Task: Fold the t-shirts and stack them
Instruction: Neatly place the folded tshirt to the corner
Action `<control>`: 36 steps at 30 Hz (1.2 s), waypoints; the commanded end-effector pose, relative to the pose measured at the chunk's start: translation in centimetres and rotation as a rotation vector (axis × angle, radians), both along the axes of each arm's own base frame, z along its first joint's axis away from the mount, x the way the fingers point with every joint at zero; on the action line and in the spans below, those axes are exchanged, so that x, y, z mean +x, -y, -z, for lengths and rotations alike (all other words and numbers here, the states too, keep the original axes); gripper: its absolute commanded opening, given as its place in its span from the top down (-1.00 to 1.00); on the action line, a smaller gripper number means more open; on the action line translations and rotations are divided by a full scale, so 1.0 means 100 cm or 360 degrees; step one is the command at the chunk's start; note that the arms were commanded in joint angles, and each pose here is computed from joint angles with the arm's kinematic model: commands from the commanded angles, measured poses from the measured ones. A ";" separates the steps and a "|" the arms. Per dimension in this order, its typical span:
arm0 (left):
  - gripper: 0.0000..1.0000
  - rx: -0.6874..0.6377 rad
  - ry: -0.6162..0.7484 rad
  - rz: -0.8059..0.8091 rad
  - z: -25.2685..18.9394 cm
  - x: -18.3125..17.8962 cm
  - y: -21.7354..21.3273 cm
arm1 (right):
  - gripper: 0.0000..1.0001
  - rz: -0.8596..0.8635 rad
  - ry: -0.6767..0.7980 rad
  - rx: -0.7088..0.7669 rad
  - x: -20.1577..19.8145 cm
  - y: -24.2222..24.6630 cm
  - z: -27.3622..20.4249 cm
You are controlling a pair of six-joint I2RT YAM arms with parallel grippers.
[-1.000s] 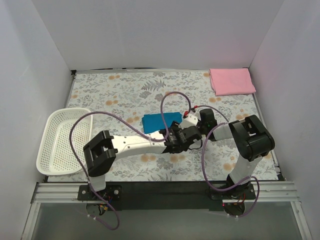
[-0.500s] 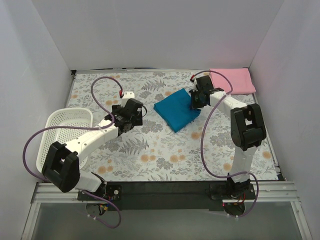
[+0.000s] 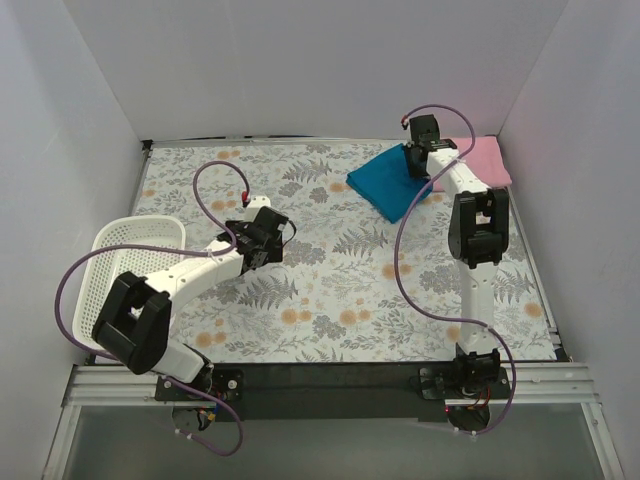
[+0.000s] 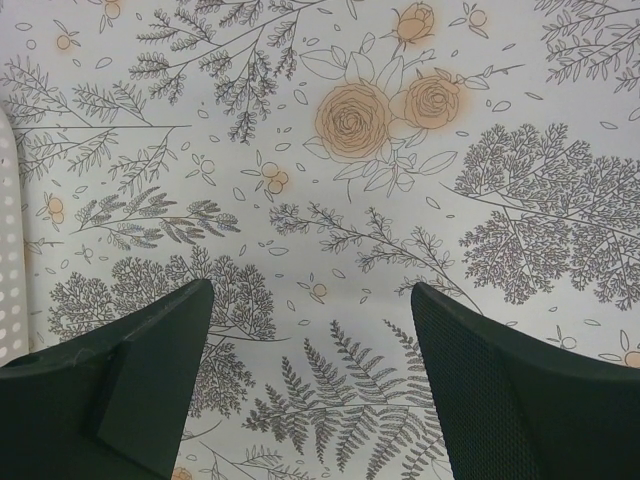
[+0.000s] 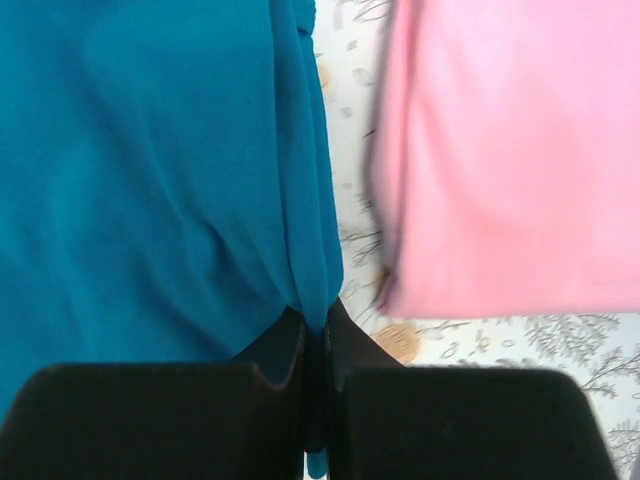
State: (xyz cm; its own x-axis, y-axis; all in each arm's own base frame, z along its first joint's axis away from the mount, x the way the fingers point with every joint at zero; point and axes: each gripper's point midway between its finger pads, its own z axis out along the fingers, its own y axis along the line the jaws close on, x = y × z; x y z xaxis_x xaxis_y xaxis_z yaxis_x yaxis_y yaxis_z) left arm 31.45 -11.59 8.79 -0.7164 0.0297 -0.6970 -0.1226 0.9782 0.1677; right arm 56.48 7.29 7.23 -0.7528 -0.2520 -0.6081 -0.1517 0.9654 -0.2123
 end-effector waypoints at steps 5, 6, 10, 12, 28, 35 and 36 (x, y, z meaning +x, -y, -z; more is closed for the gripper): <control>-0.59 0.0044 0.0015 -0.0034 0.001 0.009 -0.003 | 0.97 0.0152 0.0277 -0.0018 0.050 0.052 -0.043; -0.59 0.0046 0.0011 -0.0034 0.002 0.009 -0.002 | 0.97 0.0157 0.0303 -0.0008 0.054 0.054 -0.047; -0.58 0.0058 -0.0022 -0.0025 0.007 0.008 -0.002 | 0.97 0.0209 0.0436 0.0043 0.069 0.073 -0.071; -0.58 0.0067 -0.0036 -0.0025 0.011 0.007 -0.002 | 0.97 0.0226 0.0475 0.0066 0.071 0.079 -0.080; -0.57 0.0095 -0.0101 -0.0009 0.022 0.005 -0.002 | 0.97 0.0620 0.0633 0.0389 0.067 0.169 -0.088; -0.56 0.0103 -0.0120 -0.0006 0.025 0.004 -0.002 | 0.97 0.0788 0.0583 0.0568 0.062 0.196 -0.044; -0.56 0.0099 -0.0122 -0.0004 0.025 0.004 -0.001 | 0.97 0.0796 0.0581 0.0590 0.063 0.198 -0.041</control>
